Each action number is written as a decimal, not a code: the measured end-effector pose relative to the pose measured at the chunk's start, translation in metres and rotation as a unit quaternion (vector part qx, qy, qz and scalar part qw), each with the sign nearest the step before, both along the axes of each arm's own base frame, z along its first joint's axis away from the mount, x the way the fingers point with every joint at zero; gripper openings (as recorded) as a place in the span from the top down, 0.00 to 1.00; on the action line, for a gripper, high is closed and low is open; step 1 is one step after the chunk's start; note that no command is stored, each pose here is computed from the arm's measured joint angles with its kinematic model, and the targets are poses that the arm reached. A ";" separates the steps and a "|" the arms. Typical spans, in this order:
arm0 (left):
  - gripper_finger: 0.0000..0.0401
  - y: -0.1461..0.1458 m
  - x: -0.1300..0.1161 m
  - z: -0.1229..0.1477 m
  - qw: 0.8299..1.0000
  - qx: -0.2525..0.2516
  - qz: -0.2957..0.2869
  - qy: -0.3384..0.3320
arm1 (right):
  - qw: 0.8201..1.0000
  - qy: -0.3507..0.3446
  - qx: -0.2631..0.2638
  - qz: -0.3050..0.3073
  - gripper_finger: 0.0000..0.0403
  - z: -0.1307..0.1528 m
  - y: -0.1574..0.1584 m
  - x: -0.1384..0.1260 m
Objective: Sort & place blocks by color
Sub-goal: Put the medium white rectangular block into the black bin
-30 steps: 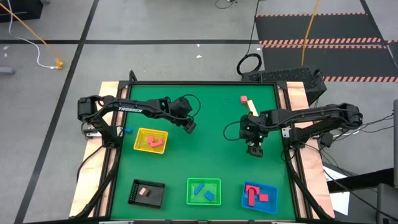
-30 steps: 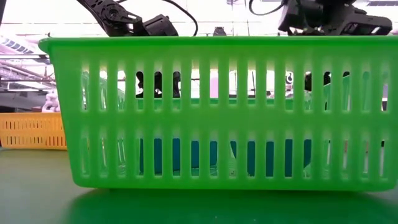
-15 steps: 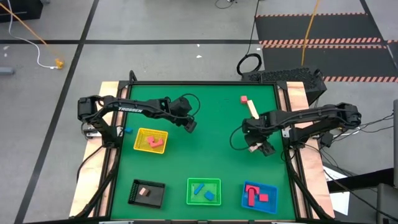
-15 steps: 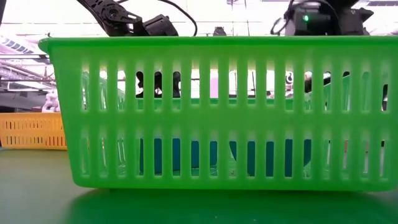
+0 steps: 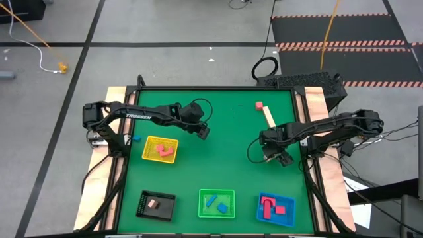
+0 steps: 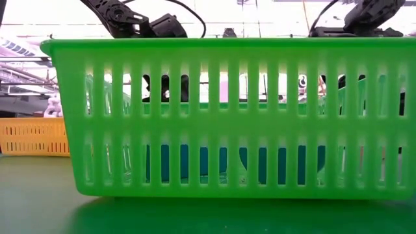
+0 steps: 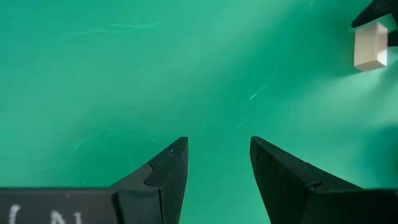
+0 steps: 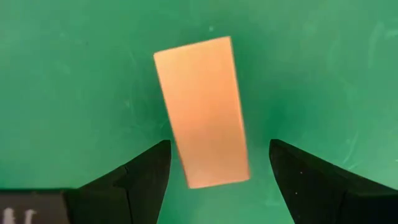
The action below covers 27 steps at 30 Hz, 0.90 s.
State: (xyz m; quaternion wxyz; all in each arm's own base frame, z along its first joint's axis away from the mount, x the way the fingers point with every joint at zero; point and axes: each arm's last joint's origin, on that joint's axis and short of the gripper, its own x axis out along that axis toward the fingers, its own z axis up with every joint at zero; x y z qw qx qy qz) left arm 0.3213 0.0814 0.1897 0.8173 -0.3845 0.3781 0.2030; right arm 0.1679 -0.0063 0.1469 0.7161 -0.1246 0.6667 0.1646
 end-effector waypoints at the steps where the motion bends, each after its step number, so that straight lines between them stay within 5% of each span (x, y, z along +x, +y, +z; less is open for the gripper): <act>1: 0.56 0.000 0.000 0.000 1.000 0.001 0.000 -0.003 | 1.000 -0.003 0.000 0.000 0.36 0.000 0.000 0.001; 12: 0.56 0.001 0.001 0.001 1.000 0.012 -0.004 -0.004 | 0.999 -0.050 0.002 -0.016 0.71 0.001 0.000 0.010; 21: 0.56 0.001 0.002 0.002 1.000 0.010 0.006 -0.012 | 0.996 -0.067 -0.017 -0.057 0.72 0.006 -0.002 0.016; 27: 0.56 0.002 0.013 0.013 0.995 -0.014 0.002 -0.101 | 0.977 -0.143 -0.049 -0.150 0.72 0.032 -0.010 0.038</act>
